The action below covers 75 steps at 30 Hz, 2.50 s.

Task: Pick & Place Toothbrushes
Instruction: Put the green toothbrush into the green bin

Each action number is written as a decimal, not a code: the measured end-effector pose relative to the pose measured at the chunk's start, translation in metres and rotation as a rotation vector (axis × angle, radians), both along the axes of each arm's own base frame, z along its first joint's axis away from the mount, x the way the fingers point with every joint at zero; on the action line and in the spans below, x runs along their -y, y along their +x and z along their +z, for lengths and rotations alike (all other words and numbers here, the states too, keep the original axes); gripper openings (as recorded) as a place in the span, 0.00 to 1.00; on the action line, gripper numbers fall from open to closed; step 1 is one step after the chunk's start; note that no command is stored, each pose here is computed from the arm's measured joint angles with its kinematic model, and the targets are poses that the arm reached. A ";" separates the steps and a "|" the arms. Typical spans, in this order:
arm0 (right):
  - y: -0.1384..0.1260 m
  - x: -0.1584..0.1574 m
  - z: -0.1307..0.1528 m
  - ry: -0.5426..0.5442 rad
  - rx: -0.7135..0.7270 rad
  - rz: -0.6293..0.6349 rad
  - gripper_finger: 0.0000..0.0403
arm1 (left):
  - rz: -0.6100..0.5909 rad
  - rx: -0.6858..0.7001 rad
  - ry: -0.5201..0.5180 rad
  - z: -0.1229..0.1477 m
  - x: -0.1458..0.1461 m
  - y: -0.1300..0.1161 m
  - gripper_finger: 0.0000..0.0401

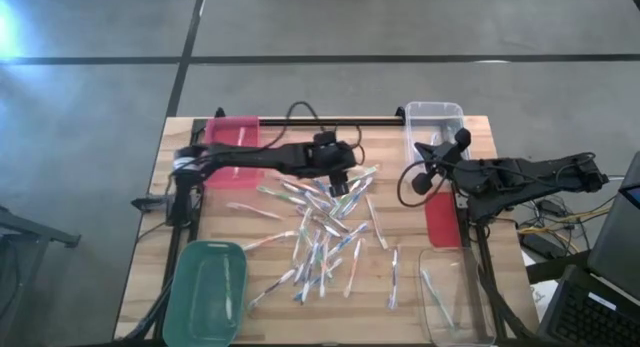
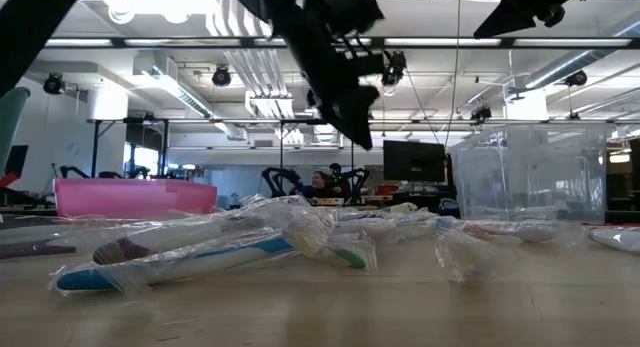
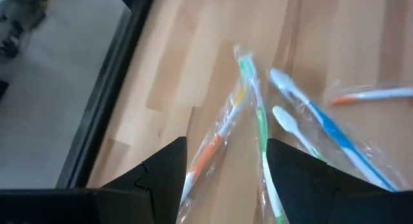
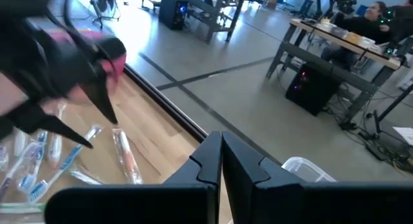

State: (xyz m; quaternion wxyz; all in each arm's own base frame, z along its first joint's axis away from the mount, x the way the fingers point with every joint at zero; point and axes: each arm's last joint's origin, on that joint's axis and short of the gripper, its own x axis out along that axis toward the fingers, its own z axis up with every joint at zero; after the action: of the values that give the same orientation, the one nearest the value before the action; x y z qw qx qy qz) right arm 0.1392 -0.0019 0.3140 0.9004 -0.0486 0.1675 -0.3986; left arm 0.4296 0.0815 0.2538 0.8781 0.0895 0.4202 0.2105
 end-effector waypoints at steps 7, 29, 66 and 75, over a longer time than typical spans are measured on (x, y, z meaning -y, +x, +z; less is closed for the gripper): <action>0.000 0.000 -0.001 0.004 -0.009 0.010 0.02 | 0.022 -0.122 -0.033 -0.033 -0.008 0.023 0.54; 0.000 0.000 -0.002 0.008 -0.004 0.008 0.02 | 0.058 -0.134 -0.228 -0.070 -0.015 0.024 0.54; 0.000 0.000 -0.002 -0.009 -0.023 0.010 0.02 | 0.068 -0.117 -0.268 -0.099 -0.018 0.016 0.06; 0.000 0.000 -0.002 -0.011 -0.026 0.011 0.02 | 0.068 -0.123 -0.253 -0.086 -0.017 0.011 0.06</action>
State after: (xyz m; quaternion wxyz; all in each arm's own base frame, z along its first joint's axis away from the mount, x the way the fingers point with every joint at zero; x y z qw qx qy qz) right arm 0.1393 -0.0018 0.3116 0.9000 -0.0595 0.1766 -0.3940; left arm 0.4408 0.0981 0.1677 0.8475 -0.0234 0.4990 0.1794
